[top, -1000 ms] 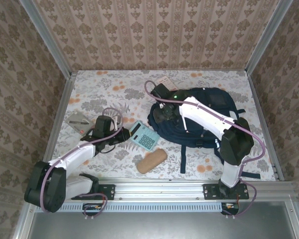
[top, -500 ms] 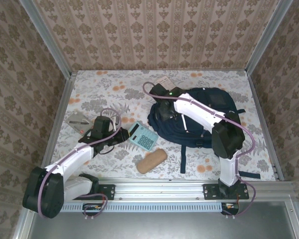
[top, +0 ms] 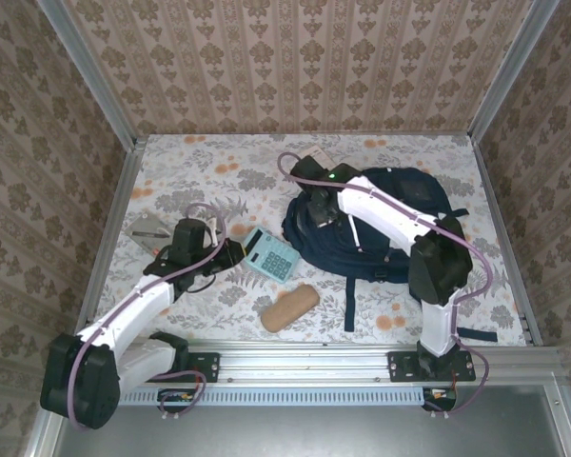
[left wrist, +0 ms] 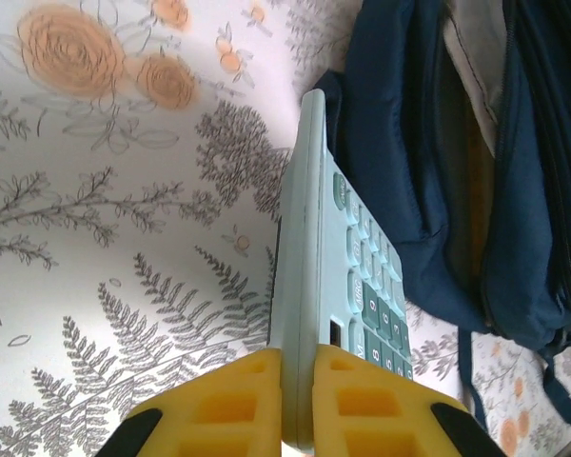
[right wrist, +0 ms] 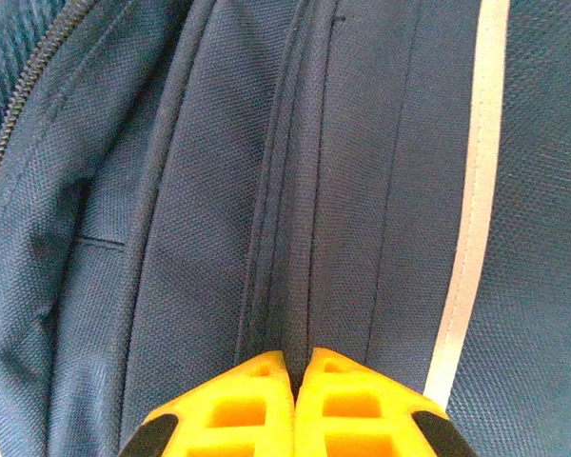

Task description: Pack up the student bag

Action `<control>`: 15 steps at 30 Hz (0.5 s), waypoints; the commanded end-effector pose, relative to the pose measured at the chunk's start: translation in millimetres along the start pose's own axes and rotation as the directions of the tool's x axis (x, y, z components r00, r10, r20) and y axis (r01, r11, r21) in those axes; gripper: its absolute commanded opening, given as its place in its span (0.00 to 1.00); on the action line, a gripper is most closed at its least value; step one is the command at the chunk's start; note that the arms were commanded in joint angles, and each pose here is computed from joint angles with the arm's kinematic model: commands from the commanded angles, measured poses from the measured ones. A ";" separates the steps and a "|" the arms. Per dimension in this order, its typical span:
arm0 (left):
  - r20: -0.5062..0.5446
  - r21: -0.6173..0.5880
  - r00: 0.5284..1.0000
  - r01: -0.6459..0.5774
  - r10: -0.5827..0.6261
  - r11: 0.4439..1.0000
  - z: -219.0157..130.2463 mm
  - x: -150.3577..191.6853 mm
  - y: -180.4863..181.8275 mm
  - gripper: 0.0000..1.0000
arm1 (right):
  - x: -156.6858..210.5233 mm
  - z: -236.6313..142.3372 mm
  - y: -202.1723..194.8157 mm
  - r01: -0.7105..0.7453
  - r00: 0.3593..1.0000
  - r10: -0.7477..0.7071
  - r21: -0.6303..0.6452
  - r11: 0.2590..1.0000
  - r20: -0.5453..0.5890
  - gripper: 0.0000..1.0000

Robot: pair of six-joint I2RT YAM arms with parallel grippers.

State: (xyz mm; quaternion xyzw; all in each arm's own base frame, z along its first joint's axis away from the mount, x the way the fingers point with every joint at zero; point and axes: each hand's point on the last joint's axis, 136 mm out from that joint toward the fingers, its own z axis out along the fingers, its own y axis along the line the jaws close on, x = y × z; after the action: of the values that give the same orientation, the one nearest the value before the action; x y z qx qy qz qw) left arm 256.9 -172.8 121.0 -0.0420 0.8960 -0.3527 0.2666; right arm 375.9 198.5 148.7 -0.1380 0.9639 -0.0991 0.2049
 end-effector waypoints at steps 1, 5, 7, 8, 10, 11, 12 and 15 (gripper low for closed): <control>0.079 0.078 0.997 -0.006 -0.001 0.997 -17.5 -30.2 -30.4 0.11 | -18.9 -49.5 -14.8 -0.055 0.993 0.061 -0.063 0.997 0.103 0.00; 0.113 0.114 0.994 -0.020 0.007 0.993 -28.9 -45.8 -47.8 0.11 | -24.7 -68.4 -19.7 -0.092 0.986 0.108 -0.126 0.988 0.129 0.00; 0.129 0.135 0.992 -0.028 0.010 0.990 -32.1 -53.9 -57.0 0.12 | -30.0 -81.0 -22.9 -0.113 0.978 0.139 -0.167 0.979 0.154 0.00; 0.140 0.149 0.990 -0.030 0.009 0.988 -32.9 -59.0 -62.0 0.12 | -33.0 -87.6 -25.4 -0.123 0.974 0.156 -0.189 0.974 0.167 0.00; 0.146 0.173 0.989 -0.036 0.011 0.984 -31.2 -66.7 -70.6 0.12 | -39.8 -101.7 -28.1 -0.139 0.964 0.189 -0.247 0.959 0.189 0.00; 0.145 0.179 0.989 -0.037 0.011 0.983 -29.8 -69.5 -73.6 0.12 | -42.6 -107.6 -30.5 -0.148 0.959 0.204 -0.266 0.953 0.198 0.00; 0.149 0.189 0.989 -0.045 0.016 0.981 -28.2 -73.9 -78.1 0.12 | -45.9 -114.2 -33.4 -0.158 0.953 0.223 -0.291 0.943 0.205 0.00; 0.151 0.218 0.988 -0.058 0.025 0.974 -18.0 -81.8 -89.9 0.11 | -54.7 -130.3 -41.4 -0.188 0.936 0.279 -0.368 0.911 0.213 0.00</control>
State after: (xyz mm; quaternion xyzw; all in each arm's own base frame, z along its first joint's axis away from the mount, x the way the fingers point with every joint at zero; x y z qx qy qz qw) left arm 296.1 -192.0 199.6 -0.0364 0.8545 -0.4064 0.3215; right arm 376.7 178.8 230.2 -0.0784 0.9658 0.0167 0.2467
